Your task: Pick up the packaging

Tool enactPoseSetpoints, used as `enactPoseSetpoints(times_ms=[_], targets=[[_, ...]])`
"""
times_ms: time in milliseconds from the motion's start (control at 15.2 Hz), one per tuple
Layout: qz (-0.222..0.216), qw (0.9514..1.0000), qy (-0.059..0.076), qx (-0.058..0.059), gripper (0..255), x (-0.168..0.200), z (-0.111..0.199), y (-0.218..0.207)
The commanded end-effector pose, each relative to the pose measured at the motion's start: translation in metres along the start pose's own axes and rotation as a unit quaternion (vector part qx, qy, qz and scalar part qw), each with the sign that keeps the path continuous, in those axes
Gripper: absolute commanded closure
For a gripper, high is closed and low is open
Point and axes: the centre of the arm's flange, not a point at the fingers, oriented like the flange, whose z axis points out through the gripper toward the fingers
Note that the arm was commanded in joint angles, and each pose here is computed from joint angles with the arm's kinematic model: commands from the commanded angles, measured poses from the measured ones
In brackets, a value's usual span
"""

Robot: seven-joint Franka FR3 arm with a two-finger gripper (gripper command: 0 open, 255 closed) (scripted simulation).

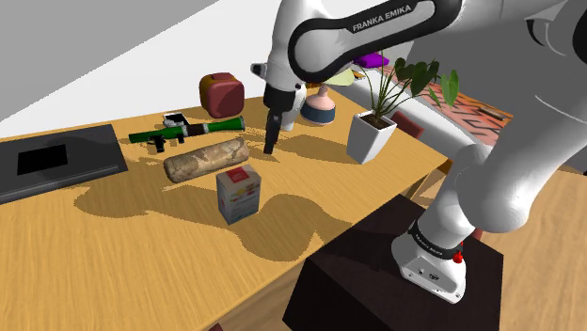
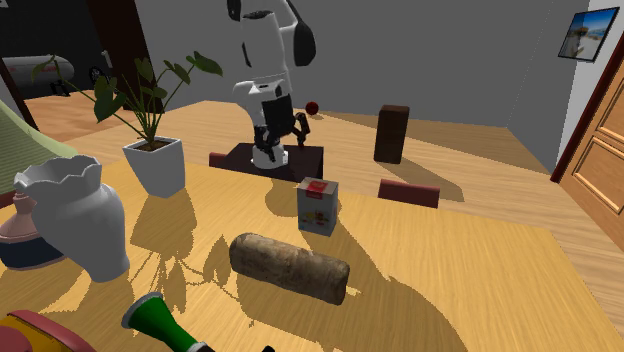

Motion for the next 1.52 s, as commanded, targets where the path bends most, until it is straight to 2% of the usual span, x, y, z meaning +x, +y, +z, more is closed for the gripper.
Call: enactPoseSetpoints(times_ms=[0, 330, 660, 1254, 1320, 1452], targets=[[-0.031, 0.9995, 0.004, 0.0, 0, 0.019, 0.016, -0.012], [-0.105, 0.9944, 0.013, 0.0, 0, 0.062, 0.054, -0.041], [-0.176, 0.9841, 0.021, 0.0, 0, 0.1, 0.089, -0.075], [-0.176, 0.9841, 0.021, 0.0, 0, 0.096, 0.129, -0.07], [-0.176, 0.9841, 0.021, 0.0, 255, 0.095, 0.128, -0.069], [-0.176, 0.9841, 0.021, 0.0, 255, 0.095, 0.128, -0.069]])
